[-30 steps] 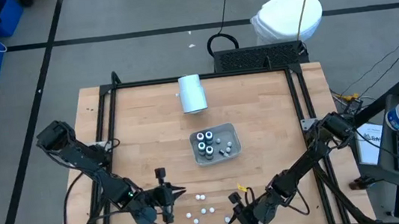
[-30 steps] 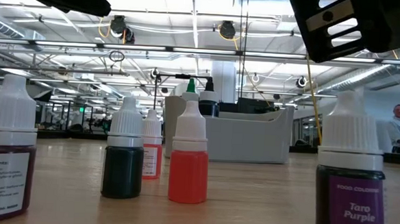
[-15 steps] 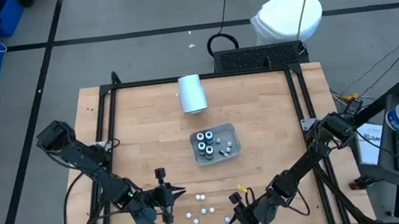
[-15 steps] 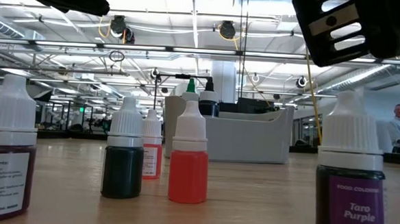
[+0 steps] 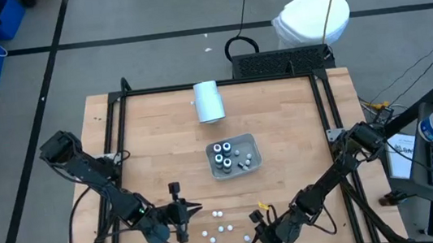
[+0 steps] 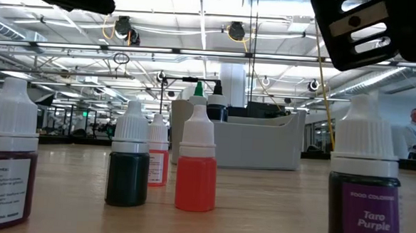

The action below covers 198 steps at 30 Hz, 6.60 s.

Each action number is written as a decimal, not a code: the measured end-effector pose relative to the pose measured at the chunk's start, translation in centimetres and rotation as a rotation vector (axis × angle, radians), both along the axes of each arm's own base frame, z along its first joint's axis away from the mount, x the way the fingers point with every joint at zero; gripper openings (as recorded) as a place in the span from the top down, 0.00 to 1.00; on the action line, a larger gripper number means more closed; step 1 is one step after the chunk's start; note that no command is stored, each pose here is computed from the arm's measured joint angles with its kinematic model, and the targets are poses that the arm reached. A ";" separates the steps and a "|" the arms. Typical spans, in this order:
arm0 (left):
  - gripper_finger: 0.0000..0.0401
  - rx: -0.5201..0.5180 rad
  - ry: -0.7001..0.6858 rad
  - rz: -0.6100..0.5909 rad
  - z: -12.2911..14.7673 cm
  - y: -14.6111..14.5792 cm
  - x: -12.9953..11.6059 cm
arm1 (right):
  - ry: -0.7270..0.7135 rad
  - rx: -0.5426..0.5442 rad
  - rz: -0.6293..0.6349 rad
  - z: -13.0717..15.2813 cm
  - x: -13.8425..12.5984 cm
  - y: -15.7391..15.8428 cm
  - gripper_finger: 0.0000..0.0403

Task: Pick & Place food coloring
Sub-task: Put the purple food coloring bottle into the gray bin

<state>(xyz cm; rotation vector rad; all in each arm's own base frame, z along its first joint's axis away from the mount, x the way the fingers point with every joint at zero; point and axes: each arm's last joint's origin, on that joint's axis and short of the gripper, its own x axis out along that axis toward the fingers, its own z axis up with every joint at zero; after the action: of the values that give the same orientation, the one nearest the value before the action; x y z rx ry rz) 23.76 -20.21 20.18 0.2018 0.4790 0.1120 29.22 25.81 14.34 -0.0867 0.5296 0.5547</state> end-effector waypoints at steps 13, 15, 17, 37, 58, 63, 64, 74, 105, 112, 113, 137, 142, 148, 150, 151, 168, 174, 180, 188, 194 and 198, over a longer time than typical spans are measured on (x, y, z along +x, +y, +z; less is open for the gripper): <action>0.91 -0.021 -0.064 0.036 0.7 1.2 1.7 | 0.006 -0.005 0.001 -0.1 -0.1 0.1 0.67; 0.91 -0.021 -0.064 0.042 0.7 1.4 1.8 | 0.001 -0.011 0.005 -0.1 -0.1 0.1 0.67; 0.91 -0.017 -0.063 0.046 0.7 1.5 1.9 | -0.006 -0.025 0.013 -0.1 -0.1 0.1 0.67; 0.91 0.034 -0.053 0.023 0.7 1.5 1.9 | -0.051 -0.106 -0.171 -1.1 -0.2 -0.5 0.67; 0.91 0.065 -0.033 0.047 0.7 3.3 3.1 | -0.098 -0.128 -0.187 -2.5 0.2 -0.9 0.67; 0.91 0.038 -0.018 0.020 0.6 3.5 3.4 | -0.074 -0.109 -0.208 -2.9 0.0 -1.2 0.66; 0.91 0.033 -0.014 0.011 0.6 3.4 3.4 | -0.066 -0.102 -0.213 -3.0 -0.1 -1.3 0.66; 0.91 0.019 -0.014 0.007 0.6 3.4 3.3 | -0.063 -0.065 -0.200 -3.1 -0.2 -1.3 0.66; 0.91 0.043 -0.010 -0.005 0.6 3.4 3.3 | -0.168 0.045 -0.281 -1.5 -0.6 0.4 0.52; 0.91 0.041 -0.003 -0.017 0.6 3.4 3.3 | -0.164 0.037 -0.271 -0.5 0.6 2.1 0.52; 0.91 0.032 0.003 -0.029 0.5 3.3 3.3 | -0.161 0.013 -0.261 -0.5 0.7 2.7 0.52; 0.91 0.022 0.011 -0.048 0.5 3.3 3.3 | -0.056 -0.164 -0.378 -1.7 0.8 2.8 0.52; 0.91 0.034 0.013 -0.053 0.5 3.3 3.3 | -0.039 -0.179 -0.371 -2.3 0.5 2.5 0.53; 0.91 0.060 0.005 -0.032 0.5 3.3 3.3 | -0.025 -0.193 -0.373 -2.9 0.2 2.2 0.53; 0.91 0.073 0.006 -0.034 0.5 3.4 3.4 | -0.023 -0.202 -0.371 -3.1 0.1 2.0 0.53; 0.91 0.082 0.008 -0.036 0.5 3.5 3.4 | -0.020 -0.207 -0.371 -3.2 0.0 2.0 0.53; 0.91 0.069 0.026 -0.022 0.5 5.1 4.4 | -0.073 -0.021 -0.309 -4.0 -0.1 0.7 0.53; 0.91 0.063 0.027 -0.032 0.5 5.0 4.4 | -0.077 -0.010 -0.304 -3.9 0.2 0.4 0.54; 0.91 0.061 0.024 -0.032 0.5 5.0 4.4 | -0.072 0.000 -0.326 -3.9 0.6 0.0 0.56; 0.91 0.061 0.023 -0.031 0.5 5.0 4.4 | -0.072 0.000 -0.324 -3.9 0.6 0.0 0.57; 0.91 0.061 0.023 -0.031 0.5 5.0 4.4 | -0.072 0.000 -0.325 -3.9 0.6 0.0 0.61; 0.91 0.061 0.023 -0.031 0.5 5.0 4.4 | -0.065 -0.009 -0.327 -4.0 0.5 0.0 0.64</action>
<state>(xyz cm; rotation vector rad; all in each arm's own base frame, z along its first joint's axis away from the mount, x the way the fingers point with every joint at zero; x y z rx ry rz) 28.18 -15.21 20.70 0.2707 0.4953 0.0941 29.75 25.77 10.37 -0.0258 0.4709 0.2291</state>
